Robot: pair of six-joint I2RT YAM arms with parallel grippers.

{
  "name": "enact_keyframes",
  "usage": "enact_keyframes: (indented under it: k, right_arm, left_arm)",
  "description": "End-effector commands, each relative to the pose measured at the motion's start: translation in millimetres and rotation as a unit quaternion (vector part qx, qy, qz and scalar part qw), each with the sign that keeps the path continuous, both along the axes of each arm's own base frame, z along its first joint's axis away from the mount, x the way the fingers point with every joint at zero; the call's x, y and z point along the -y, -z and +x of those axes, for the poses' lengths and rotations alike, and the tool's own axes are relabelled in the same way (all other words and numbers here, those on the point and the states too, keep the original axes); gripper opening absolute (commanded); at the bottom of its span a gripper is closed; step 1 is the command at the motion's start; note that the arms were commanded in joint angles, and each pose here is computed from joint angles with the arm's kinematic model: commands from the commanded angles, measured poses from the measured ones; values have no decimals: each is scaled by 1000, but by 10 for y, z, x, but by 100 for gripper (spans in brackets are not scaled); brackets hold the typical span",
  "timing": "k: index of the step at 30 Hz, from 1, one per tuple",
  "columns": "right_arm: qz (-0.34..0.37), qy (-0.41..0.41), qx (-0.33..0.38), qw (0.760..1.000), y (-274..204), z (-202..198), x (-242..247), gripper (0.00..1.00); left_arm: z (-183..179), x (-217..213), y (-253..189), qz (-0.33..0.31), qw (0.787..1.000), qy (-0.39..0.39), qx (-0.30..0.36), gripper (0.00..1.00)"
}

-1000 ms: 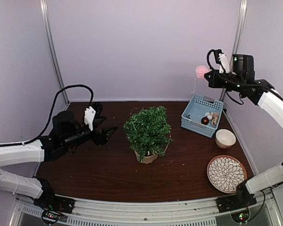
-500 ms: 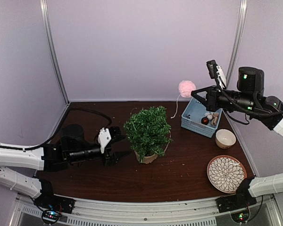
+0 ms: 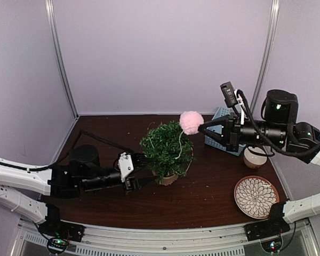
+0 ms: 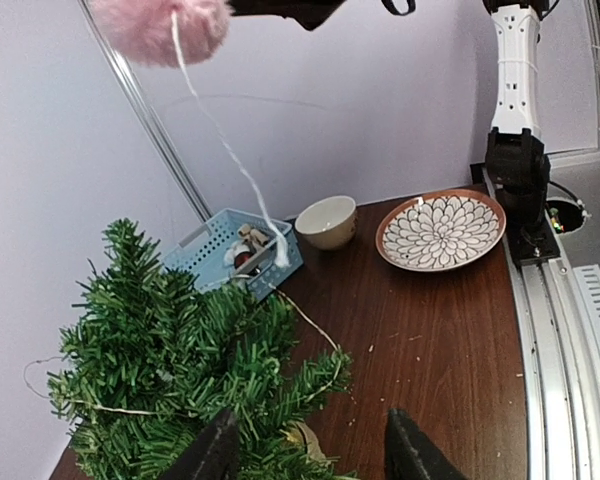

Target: Decorate the small christmas tree

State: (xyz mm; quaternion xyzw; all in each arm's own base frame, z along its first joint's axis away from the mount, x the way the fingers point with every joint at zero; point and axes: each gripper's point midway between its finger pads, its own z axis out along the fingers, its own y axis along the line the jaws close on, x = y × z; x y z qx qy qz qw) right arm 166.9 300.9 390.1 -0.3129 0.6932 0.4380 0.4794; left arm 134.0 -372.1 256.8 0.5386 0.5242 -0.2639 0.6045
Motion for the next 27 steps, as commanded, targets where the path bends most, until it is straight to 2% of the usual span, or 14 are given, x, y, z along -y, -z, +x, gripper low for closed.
enact_keyframes:
  k: [1, 10, 14, 23, 27]
  right_arm:
    - [26, -23, -4, 999, -43, -202, -98, 0]
    - [35, -37, -14, 999, 24, -339, -192, 0]
    - [35, -40, -14, 999, 34, -359, -188, 0]
    - [32, -37, -13, 999, 49, -361, -173, 0]
    - [29, -36, -14, 999, 74, -354, -173, 0]
  left_arm:
    - [-42, 75, -236, -59, 998, -3, 17, 50]
    - [-242, 395, -212, -71, 997, 30, 21, 51]
    - [-248, 441, -271, -86, 996, 30, 21, 48]
    - [-138, 503, -324, -104, 994, 2, 14, 50]
    - [-142, 486, -389, -120, 993, 2, 16, 43]
